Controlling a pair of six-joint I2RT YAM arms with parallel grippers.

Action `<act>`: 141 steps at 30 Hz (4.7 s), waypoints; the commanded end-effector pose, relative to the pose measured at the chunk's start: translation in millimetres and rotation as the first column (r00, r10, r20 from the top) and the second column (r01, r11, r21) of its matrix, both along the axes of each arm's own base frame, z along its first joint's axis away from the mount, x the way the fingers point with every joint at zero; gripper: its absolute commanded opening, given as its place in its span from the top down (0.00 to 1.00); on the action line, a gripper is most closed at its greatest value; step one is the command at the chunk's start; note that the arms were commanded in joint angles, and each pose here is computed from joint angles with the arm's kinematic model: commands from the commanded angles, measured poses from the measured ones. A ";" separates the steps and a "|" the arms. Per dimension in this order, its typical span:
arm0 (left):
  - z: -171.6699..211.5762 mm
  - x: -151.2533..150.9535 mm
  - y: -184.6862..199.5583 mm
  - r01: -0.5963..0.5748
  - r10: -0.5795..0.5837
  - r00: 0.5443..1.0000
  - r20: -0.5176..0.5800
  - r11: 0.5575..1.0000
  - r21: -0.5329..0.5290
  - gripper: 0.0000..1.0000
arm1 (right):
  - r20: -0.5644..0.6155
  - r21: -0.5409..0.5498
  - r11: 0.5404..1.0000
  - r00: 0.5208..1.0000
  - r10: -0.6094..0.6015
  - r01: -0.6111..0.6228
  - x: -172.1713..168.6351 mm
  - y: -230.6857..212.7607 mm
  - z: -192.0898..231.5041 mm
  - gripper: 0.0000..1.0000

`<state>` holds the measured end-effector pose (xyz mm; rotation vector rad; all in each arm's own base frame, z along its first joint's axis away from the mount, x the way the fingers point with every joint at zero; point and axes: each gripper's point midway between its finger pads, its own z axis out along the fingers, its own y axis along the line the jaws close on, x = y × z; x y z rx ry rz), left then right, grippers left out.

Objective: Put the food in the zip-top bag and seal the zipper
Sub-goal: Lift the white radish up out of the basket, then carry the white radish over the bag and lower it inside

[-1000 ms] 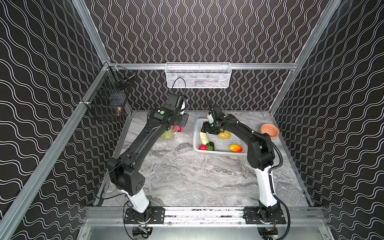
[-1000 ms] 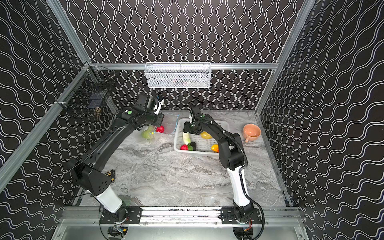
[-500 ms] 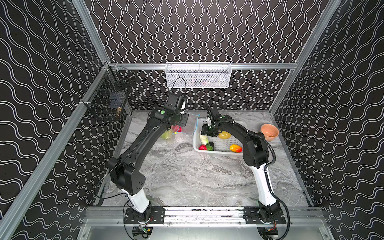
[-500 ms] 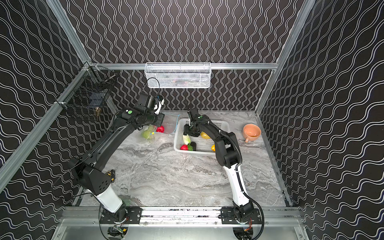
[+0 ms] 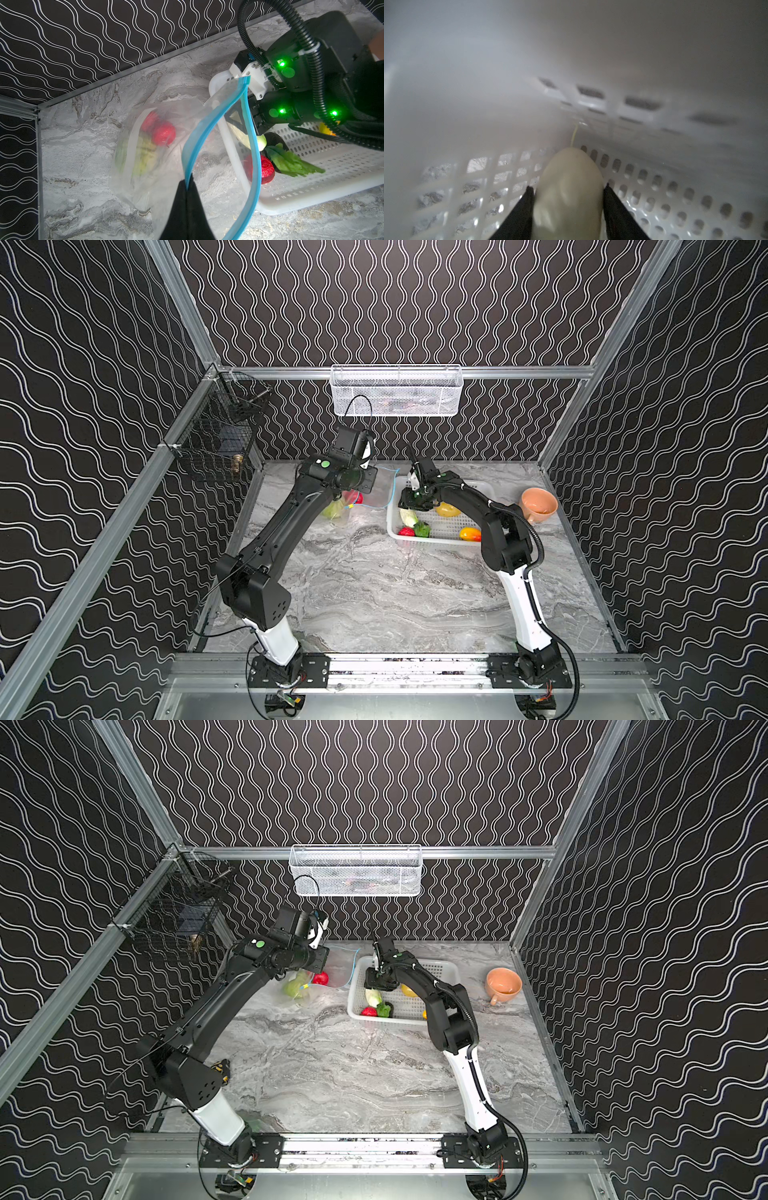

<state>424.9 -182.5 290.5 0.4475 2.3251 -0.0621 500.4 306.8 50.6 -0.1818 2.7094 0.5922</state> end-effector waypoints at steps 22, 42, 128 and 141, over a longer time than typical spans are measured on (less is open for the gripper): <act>0.8 -1.8 3.2 -0.037 0.038 0.999 0.010 0.999 -0.030 1.00 | 0.066 0.127 0.990 0.995 -0.075 0.066 -14.8 -19.6 53.0 0.91; 11.8 -12.9 3.0 -0.031 0.033 0.999 0.025 0.996 -0.083 1.00 | 0.314 0.558 0.825 0.897 -0.312 0.091 -12.6 -36.2 162.6 0.96; 4.4 41.7 -13.9 -0.099 0.081 0.991 -0.104 0.980 -0.175 1.00 | 0.699 0.715 0.632 0.270 -0.662 -0.300 -35.2 36.9 318.8 1.00; 5.3 47.1 -11.9 -0.107 0.085 0.990 -0.114 0.973 -0.204 1.00 | 0.706 0.707 0.650 0.313 -0.635 -0.278 -46.8 49.0 291.6 0.98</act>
